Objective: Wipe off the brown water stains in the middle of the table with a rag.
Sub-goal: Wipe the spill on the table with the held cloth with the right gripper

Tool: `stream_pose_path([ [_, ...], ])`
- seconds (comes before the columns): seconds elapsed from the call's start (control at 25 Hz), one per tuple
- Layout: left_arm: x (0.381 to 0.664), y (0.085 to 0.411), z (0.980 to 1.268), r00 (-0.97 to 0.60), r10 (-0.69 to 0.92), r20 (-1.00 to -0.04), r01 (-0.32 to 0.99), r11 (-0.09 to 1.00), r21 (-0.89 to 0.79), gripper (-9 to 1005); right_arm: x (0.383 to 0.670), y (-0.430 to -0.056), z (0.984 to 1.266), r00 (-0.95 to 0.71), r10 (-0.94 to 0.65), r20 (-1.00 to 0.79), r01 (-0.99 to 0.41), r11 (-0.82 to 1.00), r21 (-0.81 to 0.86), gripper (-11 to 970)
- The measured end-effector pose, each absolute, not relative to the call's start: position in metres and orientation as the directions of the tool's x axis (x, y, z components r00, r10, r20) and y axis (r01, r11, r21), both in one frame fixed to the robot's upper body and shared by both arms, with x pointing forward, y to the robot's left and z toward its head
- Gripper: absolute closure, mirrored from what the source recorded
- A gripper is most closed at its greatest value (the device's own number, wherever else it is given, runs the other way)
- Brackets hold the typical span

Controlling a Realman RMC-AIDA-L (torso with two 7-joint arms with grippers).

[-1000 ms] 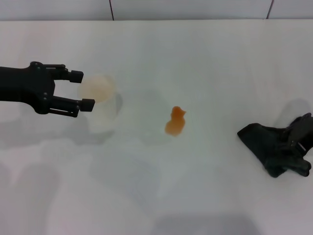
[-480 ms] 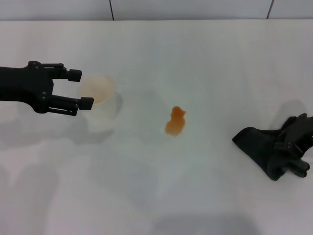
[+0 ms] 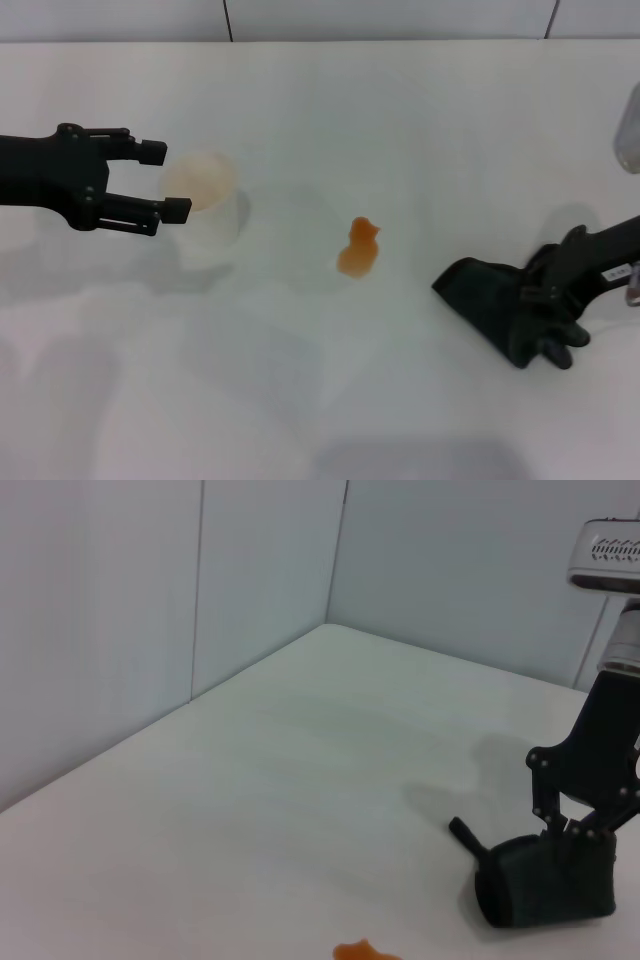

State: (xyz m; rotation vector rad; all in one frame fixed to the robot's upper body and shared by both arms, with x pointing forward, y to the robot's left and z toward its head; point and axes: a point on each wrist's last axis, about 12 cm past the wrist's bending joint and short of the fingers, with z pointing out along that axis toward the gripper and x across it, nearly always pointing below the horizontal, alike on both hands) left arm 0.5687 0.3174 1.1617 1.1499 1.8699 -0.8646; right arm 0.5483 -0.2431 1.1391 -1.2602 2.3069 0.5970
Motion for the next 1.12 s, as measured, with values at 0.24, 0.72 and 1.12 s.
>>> stream_pose_path([
  [0.24,0.569,0.317,1.162,-0.304,0.402,-0.864,0.918,0.365,-0.153,108,0.552,-0.216,1.139,-0.448,-0.681,-0.579,-0.880,0.450,0.152,888],
  [0.72,0.570,0.316,1.163,-0.301,0.402,-0.865,0.920,0.362,-0.151,108,0.563,-0.168,1.146,-0.363,-0.706,-0.608,-0.923,0.361,0.131,888],
  [1.12,0.571,0.314,1.163,-0.296,0.403,-0.866,0.922,0.358,-0.149,109,0.568,-0.137,1.144,-0.321,-0.723,-0.612,-0.941,0.319,0.116,888],
])
